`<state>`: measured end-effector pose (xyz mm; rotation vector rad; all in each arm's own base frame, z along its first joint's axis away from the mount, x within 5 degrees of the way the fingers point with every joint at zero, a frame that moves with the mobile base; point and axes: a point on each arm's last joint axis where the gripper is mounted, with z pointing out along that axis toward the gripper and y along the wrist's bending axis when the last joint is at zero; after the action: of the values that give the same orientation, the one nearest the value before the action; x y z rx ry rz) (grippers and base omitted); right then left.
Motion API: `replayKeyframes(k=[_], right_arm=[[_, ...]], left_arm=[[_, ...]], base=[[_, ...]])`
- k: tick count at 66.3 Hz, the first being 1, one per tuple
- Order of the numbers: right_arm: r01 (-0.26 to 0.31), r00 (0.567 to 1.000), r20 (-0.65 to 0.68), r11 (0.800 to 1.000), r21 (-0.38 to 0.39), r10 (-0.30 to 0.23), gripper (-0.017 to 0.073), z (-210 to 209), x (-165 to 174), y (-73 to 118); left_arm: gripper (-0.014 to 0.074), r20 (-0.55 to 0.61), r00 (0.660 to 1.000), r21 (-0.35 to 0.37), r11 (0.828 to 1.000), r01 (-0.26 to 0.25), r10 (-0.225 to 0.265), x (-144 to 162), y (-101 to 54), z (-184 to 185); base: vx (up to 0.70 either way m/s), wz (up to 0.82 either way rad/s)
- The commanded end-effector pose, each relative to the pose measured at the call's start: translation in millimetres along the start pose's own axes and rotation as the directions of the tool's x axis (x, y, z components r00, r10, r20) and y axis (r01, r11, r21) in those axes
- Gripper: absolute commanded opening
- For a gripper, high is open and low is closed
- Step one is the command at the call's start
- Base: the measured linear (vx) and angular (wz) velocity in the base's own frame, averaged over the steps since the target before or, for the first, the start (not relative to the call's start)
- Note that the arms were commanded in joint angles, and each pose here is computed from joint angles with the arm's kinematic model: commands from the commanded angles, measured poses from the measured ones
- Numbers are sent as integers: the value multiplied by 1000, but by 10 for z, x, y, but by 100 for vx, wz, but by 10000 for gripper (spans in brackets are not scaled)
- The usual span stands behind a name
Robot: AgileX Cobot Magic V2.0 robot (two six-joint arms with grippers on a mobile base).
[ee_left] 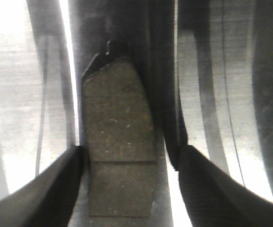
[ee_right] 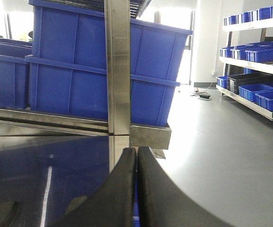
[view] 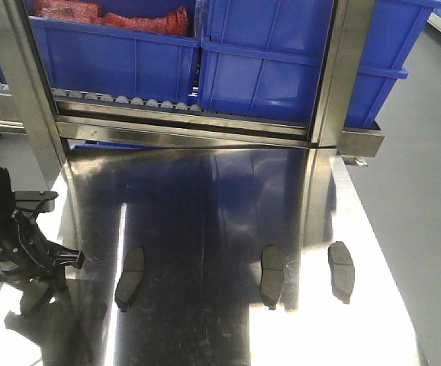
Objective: Move and align brake pads A on conveyor
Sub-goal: 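Lift the grasped brake pad off the tray with the left gripper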
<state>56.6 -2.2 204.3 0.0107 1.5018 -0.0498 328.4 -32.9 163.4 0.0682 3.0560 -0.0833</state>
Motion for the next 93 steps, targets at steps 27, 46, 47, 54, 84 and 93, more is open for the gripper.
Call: replayKeyframes(k=[27,46,47,54,84,93], right_arm=[[10,997,72,1000,-5,-10,-12,-10,-32,6],[10,997,72,1000,-5,-10,-12,-10,-32,6],[10,997,72,1000,-5,-10,-12,-10,-32,6],[10,997,72,1000,-5,-10,-12,-10,-32,6],[10,997,72,1000,-5,-10,-12,-10,-32,6],[10,997,72,1000,-5,-10,-12,-10,-32,6]], left_arm=[[-7,125,992,-30,999,-33,36,-77,-27,-261],[-6,302,953,-25,999,-34,40,-33,-47,-731],[-6,313,949,-25,999,-34,41,-26,-48,-765],[-6,407,913,-21,999,-31,36,54,-57,-1056],[-6,772,634,-18,999,-47,44,711,-66,-2065],[-6,875,484,-10,999,-48,32,996,-49,-2065]], base=[[0,0],[0,0],[0,0],[0,0],[0,0],[0,0]])
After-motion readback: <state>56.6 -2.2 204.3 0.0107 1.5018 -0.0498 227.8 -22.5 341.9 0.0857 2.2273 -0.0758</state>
